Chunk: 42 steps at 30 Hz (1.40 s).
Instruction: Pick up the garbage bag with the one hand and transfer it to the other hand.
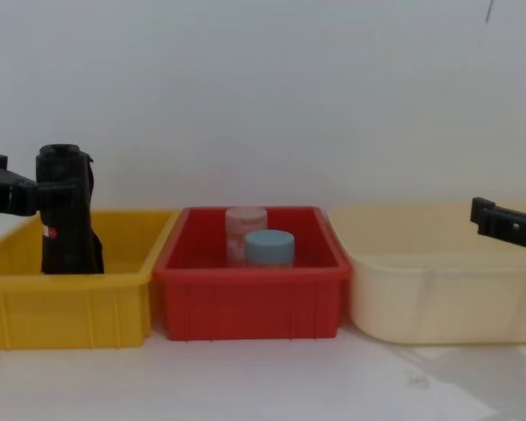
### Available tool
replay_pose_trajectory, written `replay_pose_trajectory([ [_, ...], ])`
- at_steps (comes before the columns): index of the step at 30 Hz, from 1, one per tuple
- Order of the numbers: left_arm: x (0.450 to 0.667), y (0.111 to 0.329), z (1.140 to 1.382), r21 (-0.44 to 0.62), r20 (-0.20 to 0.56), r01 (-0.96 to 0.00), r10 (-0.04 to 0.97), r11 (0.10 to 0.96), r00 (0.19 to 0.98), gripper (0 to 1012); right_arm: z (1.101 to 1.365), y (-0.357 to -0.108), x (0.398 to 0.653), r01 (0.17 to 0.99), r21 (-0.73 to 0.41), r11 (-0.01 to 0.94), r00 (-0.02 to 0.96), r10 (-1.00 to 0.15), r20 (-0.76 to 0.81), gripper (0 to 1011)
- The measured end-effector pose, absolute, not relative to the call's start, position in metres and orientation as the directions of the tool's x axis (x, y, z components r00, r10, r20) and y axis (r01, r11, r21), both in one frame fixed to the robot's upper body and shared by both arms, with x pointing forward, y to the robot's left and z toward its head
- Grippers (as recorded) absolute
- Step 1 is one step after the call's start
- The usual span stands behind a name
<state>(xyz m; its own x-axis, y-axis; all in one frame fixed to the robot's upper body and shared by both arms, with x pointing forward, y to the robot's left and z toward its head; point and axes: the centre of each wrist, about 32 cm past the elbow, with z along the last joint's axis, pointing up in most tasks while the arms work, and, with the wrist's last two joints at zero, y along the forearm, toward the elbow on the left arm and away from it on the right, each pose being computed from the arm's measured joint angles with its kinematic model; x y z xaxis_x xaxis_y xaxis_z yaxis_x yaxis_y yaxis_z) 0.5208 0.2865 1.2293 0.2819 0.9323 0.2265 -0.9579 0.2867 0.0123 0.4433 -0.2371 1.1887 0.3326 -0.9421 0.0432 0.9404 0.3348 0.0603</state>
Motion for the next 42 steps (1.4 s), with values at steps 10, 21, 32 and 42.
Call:
replay_pose_trajectory([
  [10, 0.53, 0.286, 1.223, 0.015, 0.199, -0.957, 0.937, 0.29, 0.288, 1002, 1.189, -0.237, 0.443, 0.94, 0.06, 0.335, 0.333, -0.942, 0.043, 1001],
  [21, 0.544, 0.282, 1.217, 0.025, 0.187, -0.948, 0.93, 0.317, 0.316, 1002, 1.189, -0.237, 0.443, 0.94, 0.06, 0.335, 0.333, -0.942, 0.043, 1001],
  [32, 0.553, 0.277, 1.215, 0.032, 0.199, -0.94, 0.92, 0.339, 0.338, 907, 1.189, -0.237, 0.443, 0.94, 0.06, 0.335, 0.333, -0.942, 0.043, 1001],
  [42, 0.556, 0.275, 1.215, 0.034, 0.204, -0.937, 0.915, 0.348, 0.347, 598, 1.189, -0.237, 0.443, 0.94, 0.06, 0.335, 0.333, -0.942, 0.043, 1001],
])
